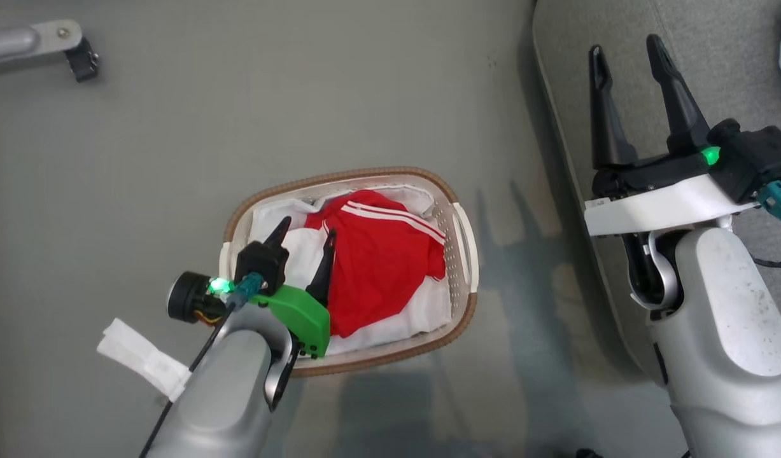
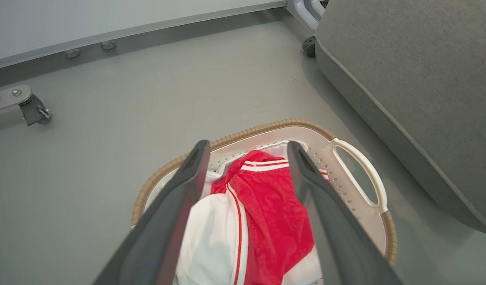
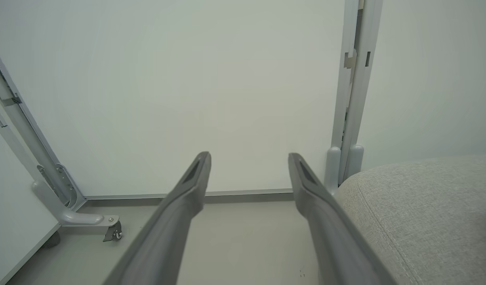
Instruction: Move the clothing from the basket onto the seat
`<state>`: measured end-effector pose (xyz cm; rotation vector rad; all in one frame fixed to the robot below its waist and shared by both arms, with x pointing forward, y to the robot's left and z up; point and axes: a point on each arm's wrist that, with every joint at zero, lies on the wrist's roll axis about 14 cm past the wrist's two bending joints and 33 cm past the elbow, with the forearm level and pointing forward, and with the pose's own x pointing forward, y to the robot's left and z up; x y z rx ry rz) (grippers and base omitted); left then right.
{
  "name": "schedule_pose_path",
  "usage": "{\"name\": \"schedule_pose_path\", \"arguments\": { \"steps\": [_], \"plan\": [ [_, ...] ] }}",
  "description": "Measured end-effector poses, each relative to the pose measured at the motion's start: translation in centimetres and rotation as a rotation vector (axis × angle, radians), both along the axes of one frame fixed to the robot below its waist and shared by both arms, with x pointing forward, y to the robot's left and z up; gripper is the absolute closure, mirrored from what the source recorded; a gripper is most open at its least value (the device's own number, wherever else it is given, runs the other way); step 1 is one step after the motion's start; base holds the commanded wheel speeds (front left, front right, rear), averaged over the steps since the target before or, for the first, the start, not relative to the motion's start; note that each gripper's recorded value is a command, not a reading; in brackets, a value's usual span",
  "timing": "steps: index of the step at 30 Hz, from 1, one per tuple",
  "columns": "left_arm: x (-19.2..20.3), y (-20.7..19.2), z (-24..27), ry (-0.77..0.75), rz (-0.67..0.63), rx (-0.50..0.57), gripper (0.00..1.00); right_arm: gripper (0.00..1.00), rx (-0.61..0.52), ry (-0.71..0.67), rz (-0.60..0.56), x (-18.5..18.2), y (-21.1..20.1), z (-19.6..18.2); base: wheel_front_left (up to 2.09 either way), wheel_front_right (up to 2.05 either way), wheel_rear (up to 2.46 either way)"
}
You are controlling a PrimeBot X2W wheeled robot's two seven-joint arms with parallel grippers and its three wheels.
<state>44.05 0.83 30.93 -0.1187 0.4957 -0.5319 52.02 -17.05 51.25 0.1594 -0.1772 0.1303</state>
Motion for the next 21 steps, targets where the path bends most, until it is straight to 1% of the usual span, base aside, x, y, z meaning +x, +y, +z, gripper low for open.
{"name": "schedule_pose_path", "arguments": {
  "steps": [5,9,15,19,21],
  "plan": [
    [1.4,-1.8,-3.6,0.063,-0.068,0.021,0.00,0.00,-0.013,0.034,-0.010,1.5,-0.6,-2.5,0.00,0.00,0.00],
    [1.6,-2.8,-6.9,0.125,-0.114,0.050,0.00,0.00,-0.026,0.076,-0.023,2.3,-1.2,-5.0,0.00,0.00,0.00],
    [0.5,-3.3,-12.3,0.244,-0.158,0.116,0.00,0.00,-0.041,0.149,-0.041,2.6,-2.1,-8.8,0.00,0.00,0.00],
    [-0.1,-4.1,-14.9,0.314,-0.182,0.153,0.00,0.00,-0.057,0.181,-0.060,2.8,-2.9,-10.7,0.00,0.00,0.00],
    [-0.4,-4.2,-16.3,0.346,-0.197,0.188,0.00,0.00,-0.066,0.197,-0.077,2.7,-3.6,-11.5,0.00,0.00,0.00]
  ]
}}
